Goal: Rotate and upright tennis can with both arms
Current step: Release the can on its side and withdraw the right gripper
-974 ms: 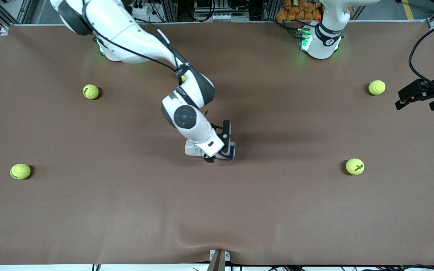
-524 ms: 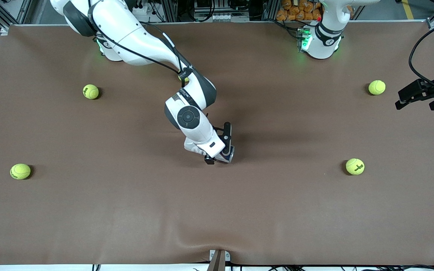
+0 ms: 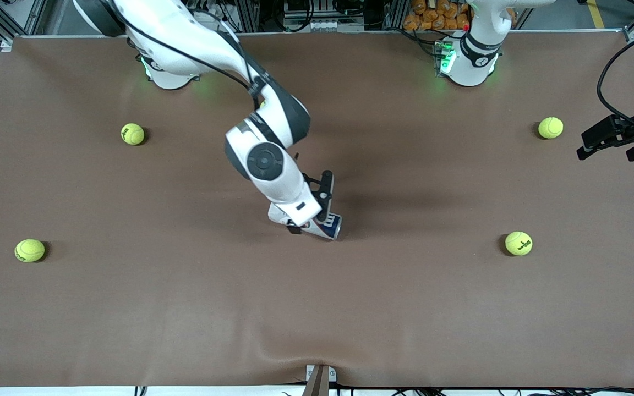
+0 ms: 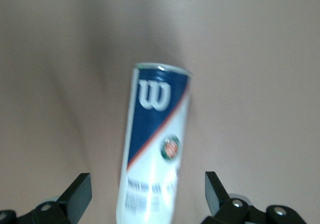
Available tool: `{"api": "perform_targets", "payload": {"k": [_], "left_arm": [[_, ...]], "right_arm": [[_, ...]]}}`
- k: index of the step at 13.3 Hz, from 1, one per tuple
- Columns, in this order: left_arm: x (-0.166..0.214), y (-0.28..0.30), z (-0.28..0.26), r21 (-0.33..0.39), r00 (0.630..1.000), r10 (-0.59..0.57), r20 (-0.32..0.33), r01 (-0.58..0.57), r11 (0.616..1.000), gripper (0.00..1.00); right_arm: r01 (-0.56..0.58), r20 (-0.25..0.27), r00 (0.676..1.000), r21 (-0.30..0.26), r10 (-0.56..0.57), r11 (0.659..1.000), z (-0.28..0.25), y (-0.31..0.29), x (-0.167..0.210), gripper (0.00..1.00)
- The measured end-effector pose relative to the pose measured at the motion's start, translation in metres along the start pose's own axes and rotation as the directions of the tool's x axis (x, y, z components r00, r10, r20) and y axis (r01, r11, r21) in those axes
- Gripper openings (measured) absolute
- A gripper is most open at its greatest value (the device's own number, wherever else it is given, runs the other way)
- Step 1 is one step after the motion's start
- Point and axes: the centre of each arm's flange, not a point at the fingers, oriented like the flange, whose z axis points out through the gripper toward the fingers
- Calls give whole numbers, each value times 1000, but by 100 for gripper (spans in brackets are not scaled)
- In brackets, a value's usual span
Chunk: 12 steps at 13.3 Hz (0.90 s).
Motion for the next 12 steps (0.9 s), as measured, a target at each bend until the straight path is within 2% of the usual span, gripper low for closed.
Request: {"api": "perform_targets", "payload": {"k": [2,3,4,6,8,9,12], "left_arm": [[1,7,1,-102,1000,0,1,0,995,100],[3,10,5,-154,1000,10,6,-9,988,100],[6,14,13,-206,1000,20,16,-16,978,100],[17,23,36,-322,998,43,42,-28,946,100],[32,31,70,-455,994,82,66,-43,890,100],[40,33,90,-520,992,97,75,-44,853,100],[61,28,147,-662,990,118,81,-35,748,100]], "right_arm": [[-157,-14,988,-25,156,987,-46,43,-45,100],[-267,-22,964,-38,266,963,-69,71,-78,100],[-377,-35,926,-51,376,925,-93,101,-120,100],[-522,-68,853,-73,518,850,-134,147,-201,100],[-619,-51,786,-68,617,783,-169,167,-272,100],[-668,-27,744,-62,667,742,-188,169,-304,100],[-826,42,559,-58,828,560,-251,148,-375,100]]}}
